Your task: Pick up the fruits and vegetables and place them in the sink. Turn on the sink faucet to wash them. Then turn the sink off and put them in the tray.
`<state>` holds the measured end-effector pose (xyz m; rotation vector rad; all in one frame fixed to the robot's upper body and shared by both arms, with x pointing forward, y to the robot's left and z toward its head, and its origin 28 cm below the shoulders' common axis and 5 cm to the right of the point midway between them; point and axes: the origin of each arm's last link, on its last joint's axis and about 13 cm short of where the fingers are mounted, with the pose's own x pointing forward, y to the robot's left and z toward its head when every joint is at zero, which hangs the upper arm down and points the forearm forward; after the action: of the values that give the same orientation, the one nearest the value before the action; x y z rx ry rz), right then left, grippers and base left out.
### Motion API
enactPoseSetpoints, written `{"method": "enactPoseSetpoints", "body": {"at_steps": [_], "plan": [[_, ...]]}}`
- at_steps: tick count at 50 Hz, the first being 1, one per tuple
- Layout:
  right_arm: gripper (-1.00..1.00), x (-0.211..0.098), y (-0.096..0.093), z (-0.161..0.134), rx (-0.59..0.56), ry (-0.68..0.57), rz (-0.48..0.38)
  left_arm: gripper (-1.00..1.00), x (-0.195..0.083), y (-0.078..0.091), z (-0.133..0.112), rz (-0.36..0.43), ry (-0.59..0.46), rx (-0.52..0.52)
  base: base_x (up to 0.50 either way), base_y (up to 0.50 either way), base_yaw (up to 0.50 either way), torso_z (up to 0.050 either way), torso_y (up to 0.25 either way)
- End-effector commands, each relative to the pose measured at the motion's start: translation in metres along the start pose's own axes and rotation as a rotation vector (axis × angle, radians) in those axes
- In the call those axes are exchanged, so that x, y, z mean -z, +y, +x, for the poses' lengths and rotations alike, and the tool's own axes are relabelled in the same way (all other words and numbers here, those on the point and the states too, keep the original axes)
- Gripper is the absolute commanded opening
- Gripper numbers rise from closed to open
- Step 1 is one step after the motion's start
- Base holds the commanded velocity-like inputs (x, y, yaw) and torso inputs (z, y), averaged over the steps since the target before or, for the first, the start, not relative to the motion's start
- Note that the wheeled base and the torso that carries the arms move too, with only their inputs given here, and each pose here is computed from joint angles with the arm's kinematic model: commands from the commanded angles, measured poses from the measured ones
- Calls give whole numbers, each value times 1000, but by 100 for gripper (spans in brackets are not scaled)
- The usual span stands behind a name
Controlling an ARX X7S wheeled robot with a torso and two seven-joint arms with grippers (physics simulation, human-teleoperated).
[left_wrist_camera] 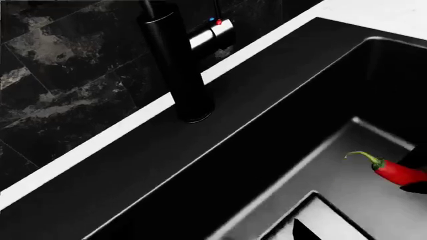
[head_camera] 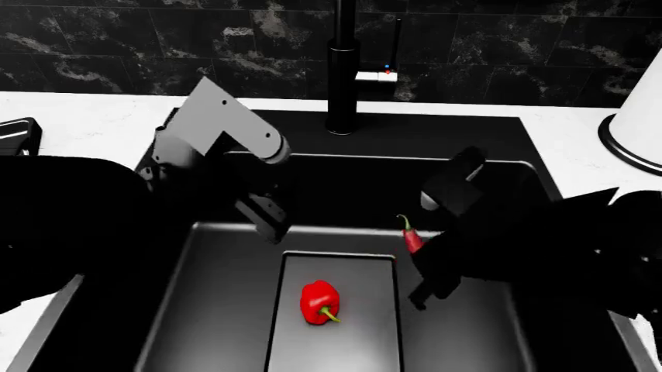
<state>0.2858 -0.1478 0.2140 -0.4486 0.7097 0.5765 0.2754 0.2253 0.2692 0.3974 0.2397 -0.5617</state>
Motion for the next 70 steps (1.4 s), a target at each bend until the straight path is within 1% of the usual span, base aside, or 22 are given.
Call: {"method": "enactPoseSetpoints", "body": {"at_steps": [1,8,15,23,31,35,43,47,54,63,70], "plan": [[-100,-4,-11,-26,75,-50,17,100,-8,16,26,56,193,122,0,0,0,0,0],[-100,-7,-16,-41,109,-69,26,100,-9,17,42,98,285,173,0,0,0,0,0],[-100,-9,-18,-50,129,-92,30,100,-6,14,51,123,318,223,0,0,0,0,0],[-100,-9,-19,-51,137,-101,39,100,4,9,68,106,344,283,0,0,0,0,0],[-100,-9,-19,-50,134,-103,41,100,14,0,78,80,375,346,0,0,0,0,0],[-100,-9,-19,-52,136,-107,42,100,16,-1,81,68,378,358,0,0,0,0,0],[-100,-8,-19,-51,140,-109,43,100,23,-2,93,51,386,375,0,0,0,0,0],[-100,-7,-20,-53,146,-112,47,100,31,-3,101,41,411,383,0,0,0,0,0],[-100,-6,-21,-53,149,-115,54,100,39,-8,107,57,474,414,0,0,0,0,0],[-100,-6,-21,-52,148,-117,56,100,46,-9,114,39,490,429,0,0,0,0,0],[-100,-6,-22,-49,144,-114,56,100,56,-16,120,21,497,465,0,0,0,0,0]]}}
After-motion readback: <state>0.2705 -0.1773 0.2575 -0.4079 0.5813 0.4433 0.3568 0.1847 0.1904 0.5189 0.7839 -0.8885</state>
